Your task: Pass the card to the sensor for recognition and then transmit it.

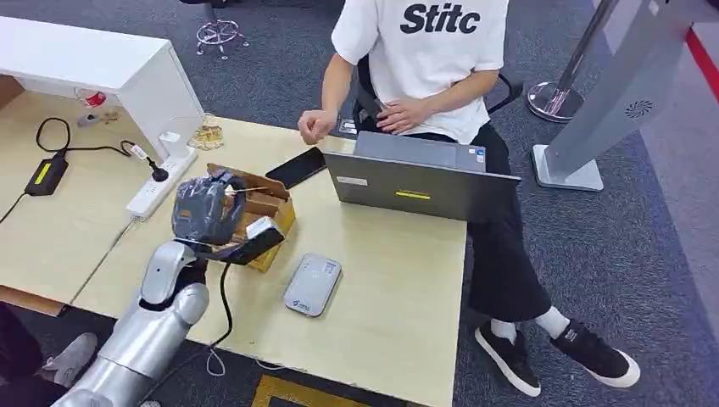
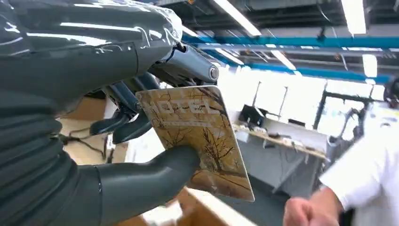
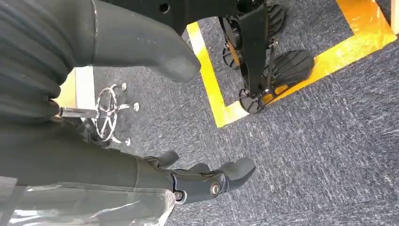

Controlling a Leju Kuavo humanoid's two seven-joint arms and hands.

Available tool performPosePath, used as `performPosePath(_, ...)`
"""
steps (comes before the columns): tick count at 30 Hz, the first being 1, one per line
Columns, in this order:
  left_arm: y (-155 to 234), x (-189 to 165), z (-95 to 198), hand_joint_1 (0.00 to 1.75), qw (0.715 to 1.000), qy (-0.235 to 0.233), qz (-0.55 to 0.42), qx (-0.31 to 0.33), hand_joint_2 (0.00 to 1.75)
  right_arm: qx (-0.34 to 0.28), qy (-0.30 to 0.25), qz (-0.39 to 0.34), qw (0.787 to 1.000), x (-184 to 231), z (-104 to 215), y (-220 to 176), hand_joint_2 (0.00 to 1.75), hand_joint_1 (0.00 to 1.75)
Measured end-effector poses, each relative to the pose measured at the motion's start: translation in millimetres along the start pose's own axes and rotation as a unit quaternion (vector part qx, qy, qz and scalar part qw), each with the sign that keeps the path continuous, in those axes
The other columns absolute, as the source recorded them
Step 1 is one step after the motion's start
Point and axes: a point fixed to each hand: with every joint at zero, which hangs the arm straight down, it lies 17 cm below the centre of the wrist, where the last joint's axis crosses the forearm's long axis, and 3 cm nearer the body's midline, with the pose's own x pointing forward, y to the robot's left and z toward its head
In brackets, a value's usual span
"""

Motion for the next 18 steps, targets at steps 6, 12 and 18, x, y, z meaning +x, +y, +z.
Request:
performPosePath(6,35.6,-23.9,-9.8,1.75,0.999,0.018,-0.010,0.043,1.75,-0.001,0.000,0.002,1.000,0.2,-0.1,-0.4,1.75,0.00)
performPosePath(12,63.0,-33.4,-14.7,1.75,0.996,0.028,-0.005,0.081,1.75,-0.001,0.000,0.001,1.000,0.4,-0.2,-0.6,1.75,0.00)
performPosePath(18,78.6,-26.2,-17.5,1.75,0.994,0.019,-0.004,0.107,1.75,0.001,0.000,0.004,1.000,0.6,0.1,0.7,1.75,0.00)
